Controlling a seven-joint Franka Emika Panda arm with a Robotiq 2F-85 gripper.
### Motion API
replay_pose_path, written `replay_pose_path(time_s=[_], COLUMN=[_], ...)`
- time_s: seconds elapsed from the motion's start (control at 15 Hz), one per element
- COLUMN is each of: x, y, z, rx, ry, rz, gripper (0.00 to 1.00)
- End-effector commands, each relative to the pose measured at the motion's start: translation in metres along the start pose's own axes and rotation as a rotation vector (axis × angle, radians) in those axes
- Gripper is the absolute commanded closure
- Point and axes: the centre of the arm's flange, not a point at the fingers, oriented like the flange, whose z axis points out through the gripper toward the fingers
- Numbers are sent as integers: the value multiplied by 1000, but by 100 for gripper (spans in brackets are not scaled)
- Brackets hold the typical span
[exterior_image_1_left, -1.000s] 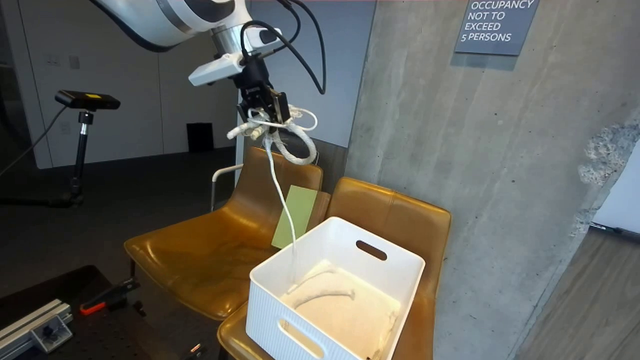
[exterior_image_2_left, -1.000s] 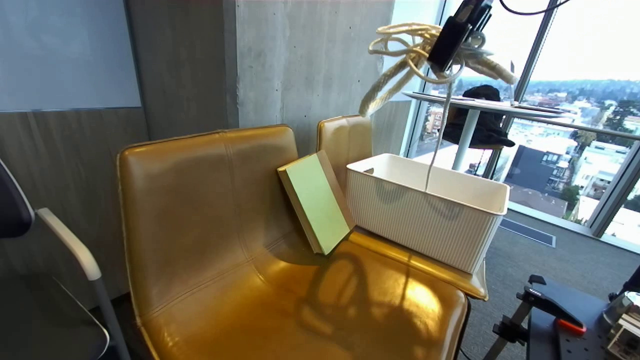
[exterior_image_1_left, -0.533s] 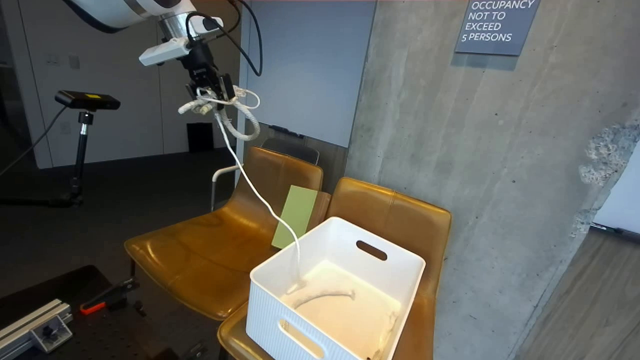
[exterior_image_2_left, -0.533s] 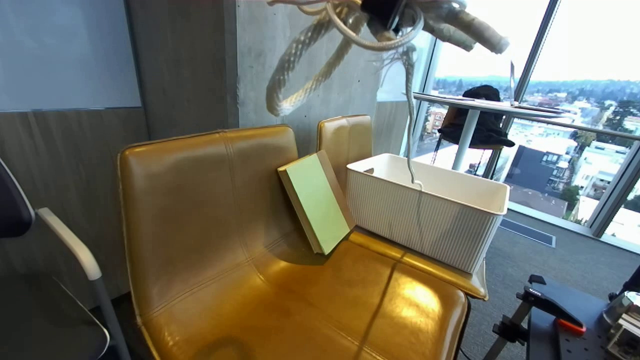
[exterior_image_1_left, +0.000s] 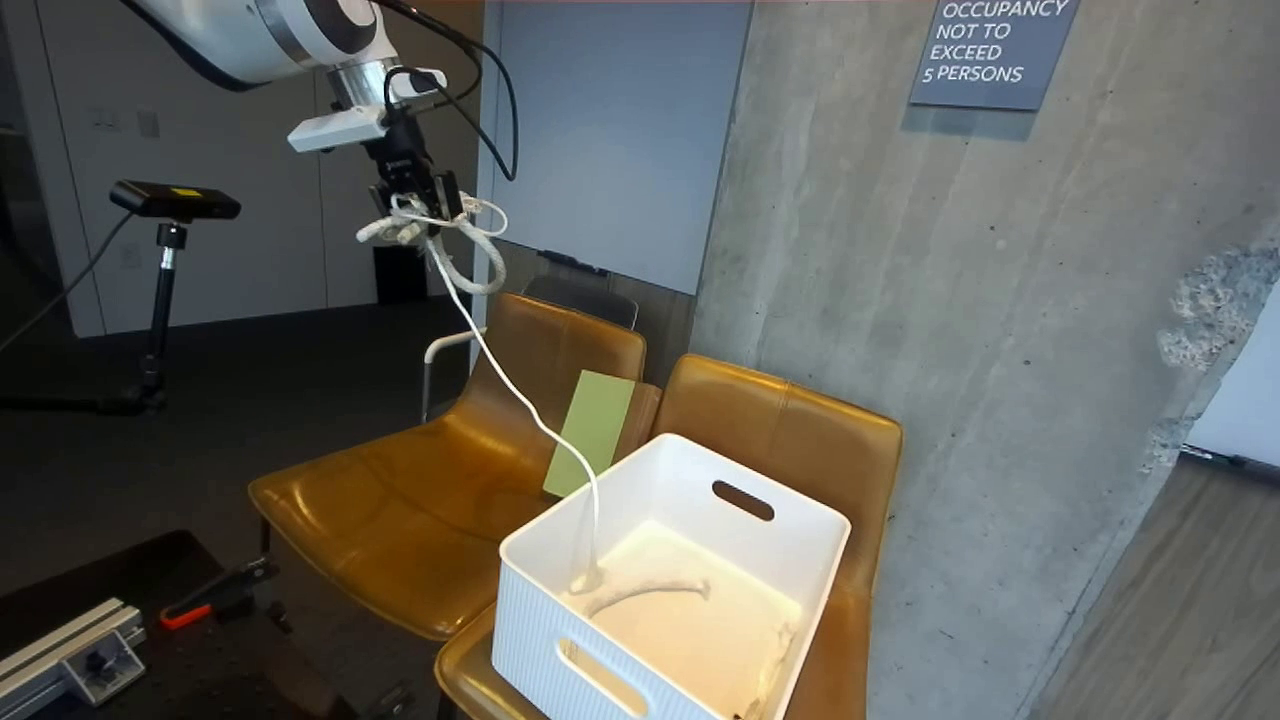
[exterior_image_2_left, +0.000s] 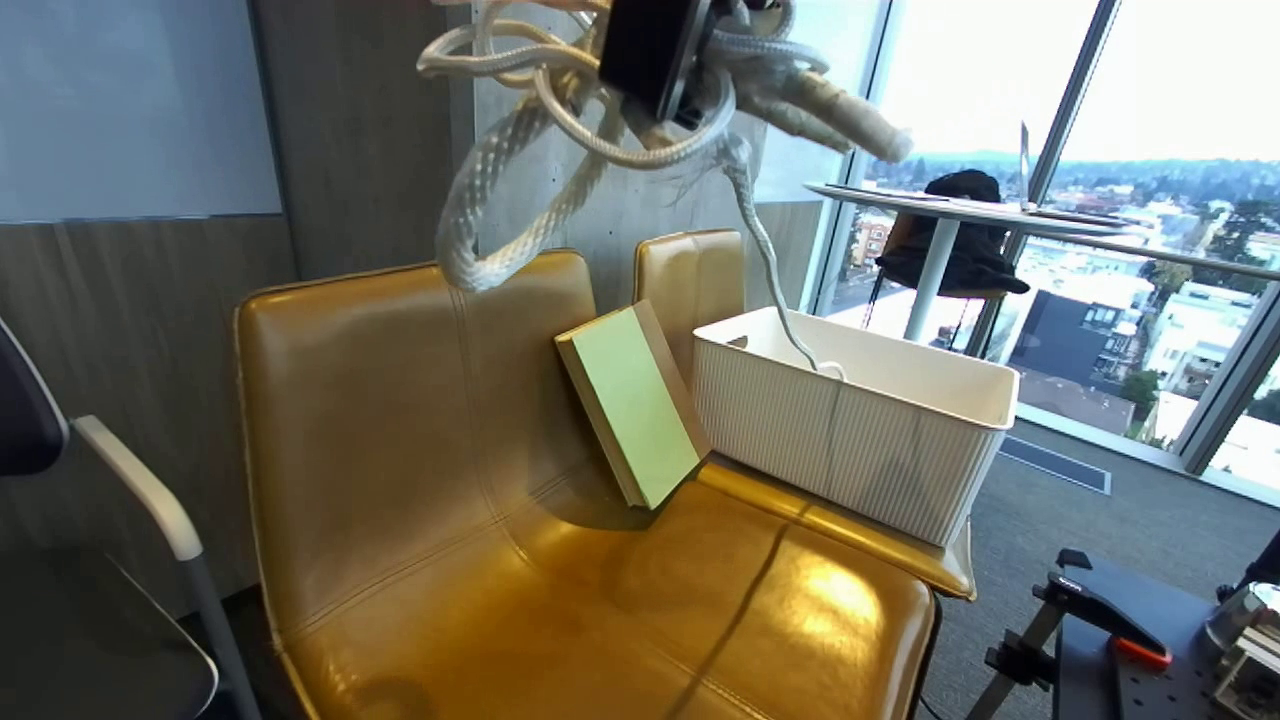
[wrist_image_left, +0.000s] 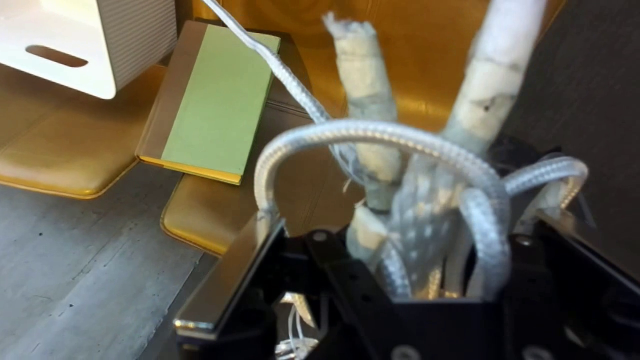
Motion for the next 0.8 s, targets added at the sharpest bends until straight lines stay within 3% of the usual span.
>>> replay_pose_path(time_s=[0.0,0.33,0.47,0.73], x=[23,36,36,26], y=[-43,-112,-125,-95], z=[-13,-29,-26,7], rx=[16,53,57,43], ry=[-3,6,-2,-42], rz=[-40,-123,-143,-120], gripper=[100,100,100,100])
